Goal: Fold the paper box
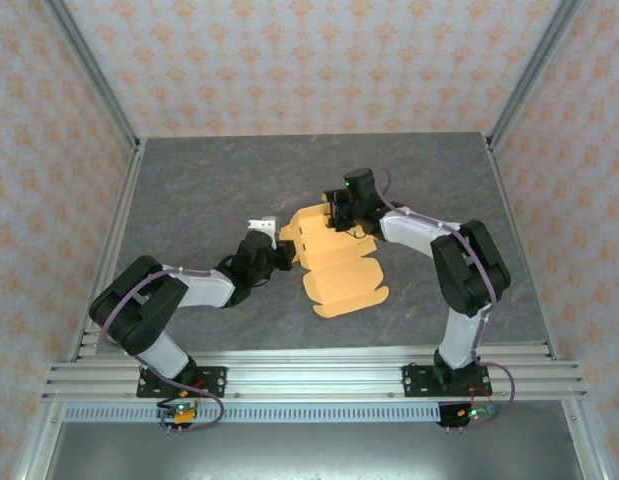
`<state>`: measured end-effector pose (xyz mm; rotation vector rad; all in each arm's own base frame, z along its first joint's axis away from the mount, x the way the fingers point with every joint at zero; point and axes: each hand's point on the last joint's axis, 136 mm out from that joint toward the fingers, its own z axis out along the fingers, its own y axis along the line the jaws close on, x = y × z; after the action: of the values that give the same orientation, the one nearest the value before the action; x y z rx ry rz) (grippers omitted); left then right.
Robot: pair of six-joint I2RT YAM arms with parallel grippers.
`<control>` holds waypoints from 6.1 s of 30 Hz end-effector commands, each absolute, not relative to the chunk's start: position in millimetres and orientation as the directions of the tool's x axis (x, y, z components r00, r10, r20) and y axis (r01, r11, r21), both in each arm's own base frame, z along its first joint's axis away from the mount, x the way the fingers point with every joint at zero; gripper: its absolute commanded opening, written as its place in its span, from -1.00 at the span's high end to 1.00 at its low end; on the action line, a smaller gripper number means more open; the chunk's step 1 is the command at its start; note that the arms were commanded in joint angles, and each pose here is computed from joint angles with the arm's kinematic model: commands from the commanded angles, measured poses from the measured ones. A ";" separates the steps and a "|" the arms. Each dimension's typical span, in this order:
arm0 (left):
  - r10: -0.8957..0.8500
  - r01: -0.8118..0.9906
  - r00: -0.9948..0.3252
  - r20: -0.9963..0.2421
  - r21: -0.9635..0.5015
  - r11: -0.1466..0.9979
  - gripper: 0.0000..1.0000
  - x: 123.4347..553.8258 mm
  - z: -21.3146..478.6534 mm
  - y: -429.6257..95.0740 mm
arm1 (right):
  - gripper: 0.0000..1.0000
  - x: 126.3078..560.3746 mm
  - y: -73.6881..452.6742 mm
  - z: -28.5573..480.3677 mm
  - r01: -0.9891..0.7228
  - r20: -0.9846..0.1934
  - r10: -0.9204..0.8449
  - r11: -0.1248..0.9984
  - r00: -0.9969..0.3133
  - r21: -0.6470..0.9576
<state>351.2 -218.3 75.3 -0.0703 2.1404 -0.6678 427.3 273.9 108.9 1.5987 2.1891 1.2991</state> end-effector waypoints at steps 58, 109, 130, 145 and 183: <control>-0.144 0.184 -0.541 -0.829 -0.284 0.941 -0.21 364.2 96.6 -164.6 | 0.84 432.8 300.6 123.9 -0.070 -0.112 0.621 0.091 -0.776 0.993; -0.027 0.332 -0.484 -0.875 -0.212 0.919 -0.43 383.5 72.5 -175.7 | 0.86 425.4 304.6 112.7 -0.027 -0.042 0.565 0.035 -0.824 0.999; 0.072 0.477 -0.393 -0.917 -0.136 0.869 0.20 368.8 84.9 -221.3 | 0.87 424.0 302.0 103.9 -0.002 -0.028 0.573 0.047 -0.819 0.999; -0.042 0.315 -0.387 -0.921 -0.175 0.933 0.26 382.9 93.6 -206.9 | 0.91 415.0 306.7 103.7 0.009 -0.008 0.621 0.025 -0.784 1.000; -0.173 0.130 -0.328 -0.929 -0.225 0.966 0.60 408.7 84.6 -219.6 | 0.83 384.0 302.6 87.9 0.186 0.104 0.815 0.004 -0.569 0.983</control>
<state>398.5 -210.0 66.1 0.0065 1.9490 -0.2634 400.8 294.4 115.4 0.9866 1.6474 1.6579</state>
